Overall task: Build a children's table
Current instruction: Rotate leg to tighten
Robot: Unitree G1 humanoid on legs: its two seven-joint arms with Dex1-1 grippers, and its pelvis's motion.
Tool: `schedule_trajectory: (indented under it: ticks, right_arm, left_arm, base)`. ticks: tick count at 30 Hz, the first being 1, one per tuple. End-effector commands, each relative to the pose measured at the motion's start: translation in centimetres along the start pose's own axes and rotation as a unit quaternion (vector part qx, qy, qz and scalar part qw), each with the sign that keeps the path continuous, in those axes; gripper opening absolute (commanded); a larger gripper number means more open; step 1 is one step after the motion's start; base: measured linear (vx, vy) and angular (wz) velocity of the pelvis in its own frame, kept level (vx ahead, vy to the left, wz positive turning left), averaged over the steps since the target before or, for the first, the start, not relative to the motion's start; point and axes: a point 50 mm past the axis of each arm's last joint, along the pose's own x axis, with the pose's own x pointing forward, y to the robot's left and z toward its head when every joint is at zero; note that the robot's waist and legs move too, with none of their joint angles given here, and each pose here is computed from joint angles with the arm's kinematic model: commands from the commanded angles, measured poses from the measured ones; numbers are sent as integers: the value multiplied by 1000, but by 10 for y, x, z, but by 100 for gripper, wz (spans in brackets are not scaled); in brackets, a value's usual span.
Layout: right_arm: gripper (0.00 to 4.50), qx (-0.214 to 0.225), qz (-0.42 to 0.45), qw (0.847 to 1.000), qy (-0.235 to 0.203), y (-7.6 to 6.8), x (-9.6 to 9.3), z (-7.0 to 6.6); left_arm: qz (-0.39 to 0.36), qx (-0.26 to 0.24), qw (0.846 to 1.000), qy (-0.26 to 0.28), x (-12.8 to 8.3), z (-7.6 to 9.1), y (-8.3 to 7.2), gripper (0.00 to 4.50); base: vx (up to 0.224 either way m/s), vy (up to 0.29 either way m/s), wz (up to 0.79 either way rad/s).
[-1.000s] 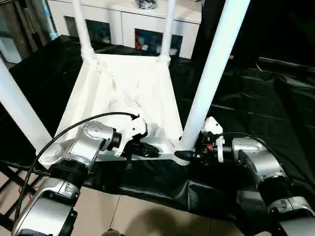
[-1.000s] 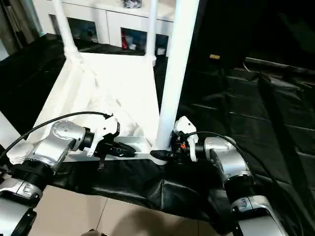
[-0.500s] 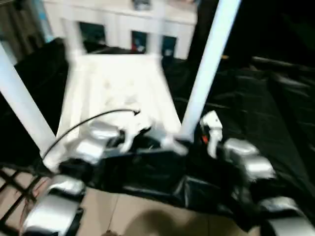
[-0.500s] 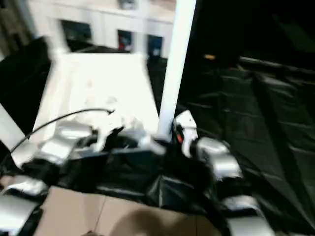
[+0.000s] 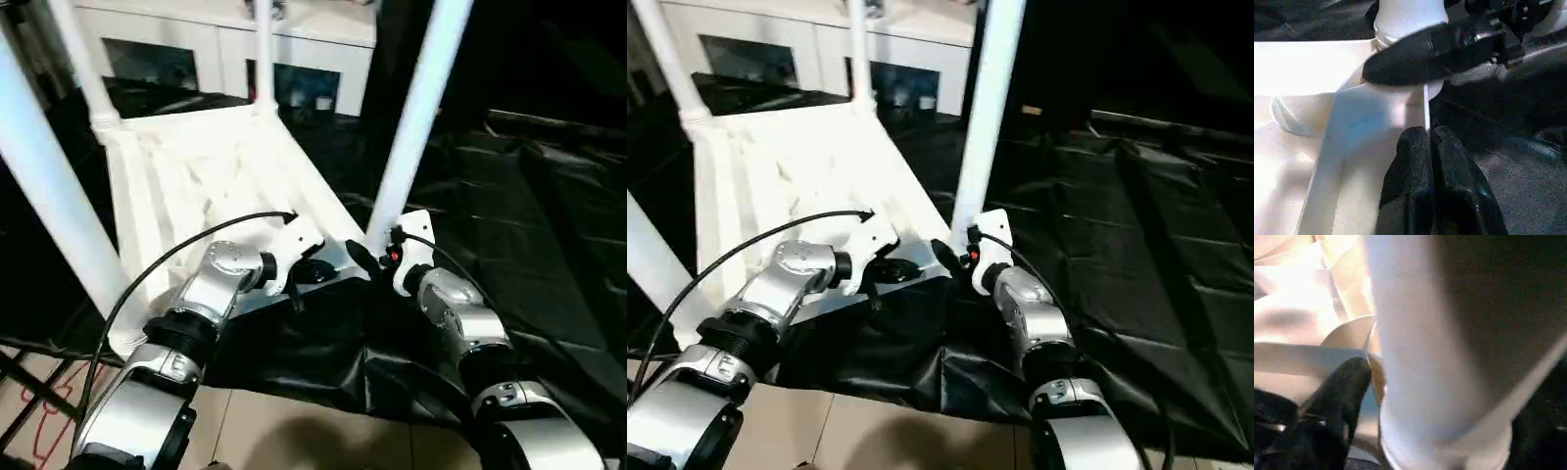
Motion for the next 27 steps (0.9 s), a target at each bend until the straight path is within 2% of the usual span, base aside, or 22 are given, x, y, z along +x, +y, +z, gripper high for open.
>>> schedule_trajectory:
  ticks: [1,4,6,7,10,12,15,27]
  right_arm:
    - [392,-12,47,999,21,13,5,-5]
    - [392,-13,36,999,17,0,-2,-4]
    - [392,-14,37,999,15,-2,-4,-4]
    - [396,-14,37,999,14,-3,-5,-3]
    - [396,-16,33,999,10,-7,-8,-2]
    - [396,-16,31,999,8,-10,-10,-2]
    - [396,-16,30,999,6,-13,-11,-1]
    - [396,-18,34,999,3,-14,-12,-2]
  left_arm:
    - [-36,20,999,10,13,8,-11,0]
    - [-28,12,999,12,11,7,-9,0]
    - [-32,16,999,16,10,6,-9,0]
    - [-34,18,999,20,10,5,-9,44]
    - [-31,16,999,28,9,2,-8,59]
    - [-24,13,999,36,8,1,-7,85]
    - [-24,8,998,57,6,-4,-6,85]
    - [19,-17,998,63,1,-9,2,85]
  base:
    - [0,0,0]
    - [0,0,0]
    - [0,0,0]
    - [0,0,0]
    - [0,0,0]
    - [0,0,0]
    - [0,0,0]
    - [0,0,0]
